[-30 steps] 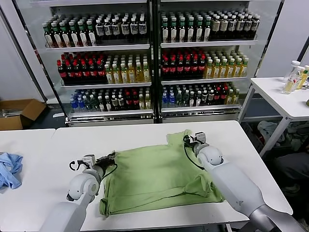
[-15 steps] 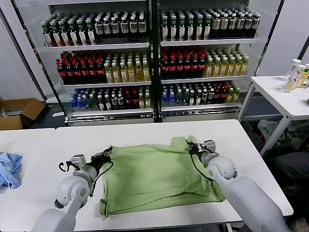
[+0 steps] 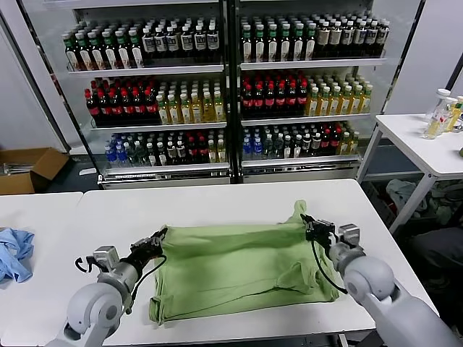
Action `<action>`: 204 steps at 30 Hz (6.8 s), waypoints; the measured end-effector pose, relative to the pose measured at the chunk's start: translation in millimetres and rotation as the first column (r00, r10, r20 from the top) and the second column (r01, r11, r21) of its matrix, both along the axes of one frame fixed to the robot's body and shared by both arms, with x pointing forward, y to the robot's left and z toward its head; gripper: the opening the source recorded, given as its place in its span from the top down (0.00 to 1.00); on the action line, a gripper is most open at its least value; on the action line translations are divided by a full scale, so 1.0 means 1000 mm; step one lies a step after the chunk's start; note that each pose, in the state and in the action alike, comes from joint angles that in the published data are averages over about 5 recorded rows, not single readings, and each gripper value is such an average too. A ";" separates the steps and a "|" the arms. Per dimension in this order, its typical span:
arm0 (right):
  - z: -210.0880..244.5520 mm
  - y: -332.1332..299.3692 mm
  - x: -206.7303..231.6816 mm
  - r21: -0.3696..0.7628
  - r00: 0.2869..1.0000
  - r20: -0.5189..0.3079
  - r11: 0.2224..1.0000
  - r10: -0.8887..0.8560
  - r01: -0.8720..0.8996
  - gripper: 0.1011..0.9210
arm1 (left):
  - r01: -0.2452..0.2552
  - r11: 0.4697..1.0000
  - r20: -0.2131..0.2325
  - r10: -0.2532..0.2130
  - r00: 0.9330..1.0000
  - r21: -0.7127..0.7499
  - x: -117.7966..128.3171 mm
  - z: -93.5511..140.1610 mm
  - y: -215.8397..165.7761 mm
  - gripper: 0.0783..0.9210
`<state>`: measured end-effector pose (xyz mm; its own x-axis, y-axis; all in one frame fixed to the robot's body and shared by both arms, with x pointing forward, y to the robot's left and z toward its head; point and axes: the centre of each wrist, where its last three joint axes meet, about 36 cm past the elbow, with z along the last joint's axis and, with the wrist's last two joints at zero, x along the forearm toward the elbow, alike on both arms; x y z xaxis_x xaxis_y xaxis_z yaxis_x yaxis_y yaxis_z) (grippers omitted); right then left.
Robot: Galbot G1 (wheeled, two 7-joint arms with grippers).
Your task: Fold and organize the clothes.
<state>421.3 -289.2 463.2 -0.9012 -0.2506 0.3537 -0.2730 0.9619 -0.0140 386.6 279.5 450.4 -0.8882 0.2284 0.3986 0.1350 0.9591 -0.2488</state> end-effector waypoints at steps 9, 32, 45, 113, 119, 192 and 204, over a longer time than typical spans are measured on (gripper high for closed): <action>-0.011 -0.002 -0.049 -0.018 0.999 -0.042 0.999 -0.030 0.029 0.99 | 0.022 0.999 -0.042 -0.021 0.999 0.038 -0.016 -0.010 -0.006 0.99; -0.018 0.010 -0.090 -0.079 0.999 -0.043 0.997 -0.026 0.022 0.41 | -0.092 0.977 0.019 0.090 0.996 0.192 -0.056 -0.024 -0.034 0.31; -0.014 0.012 -0.096 -0.086 1.000 -0.017 0.996 -0.017 0.015 0.12 | -0.184 0.963 0.022 0.183 0.983 0.199 -0.088 -0.037 -0.071 0.12; -0.002 0.014 -0.065 -0.068 0.994 0.099 0.997 0.048 -0.041 0.12 | -0.243 0.904 0.069 0.284 0.956 -0.351 -0.049 0.040 0.091 0.99; -0.004 0.015 -0.066 -0.067 0.994 0.102 0.997 0.051 -0.044 0.12 | -0.125 0.847 0.058 0.180 0.982 -0.516 -0.042 0.037 0.048 0.99; -0.010 0.021 -0.071 -0.061 0.992 0.119 0.997 0.053 -0.046 0.12 | -0.209 0.941 -0.126 0.181 0.975 -0.268 -0.022 -0.078 0.002 0.26; -0.008 0.020 -0.073 -0.058 0.992 0.121 0.998 0.046 -0.039 0.12 | -0.229 0.855 -0.184 0.159 0.970 -0.466 -0.024 -0.078 0.006 0.67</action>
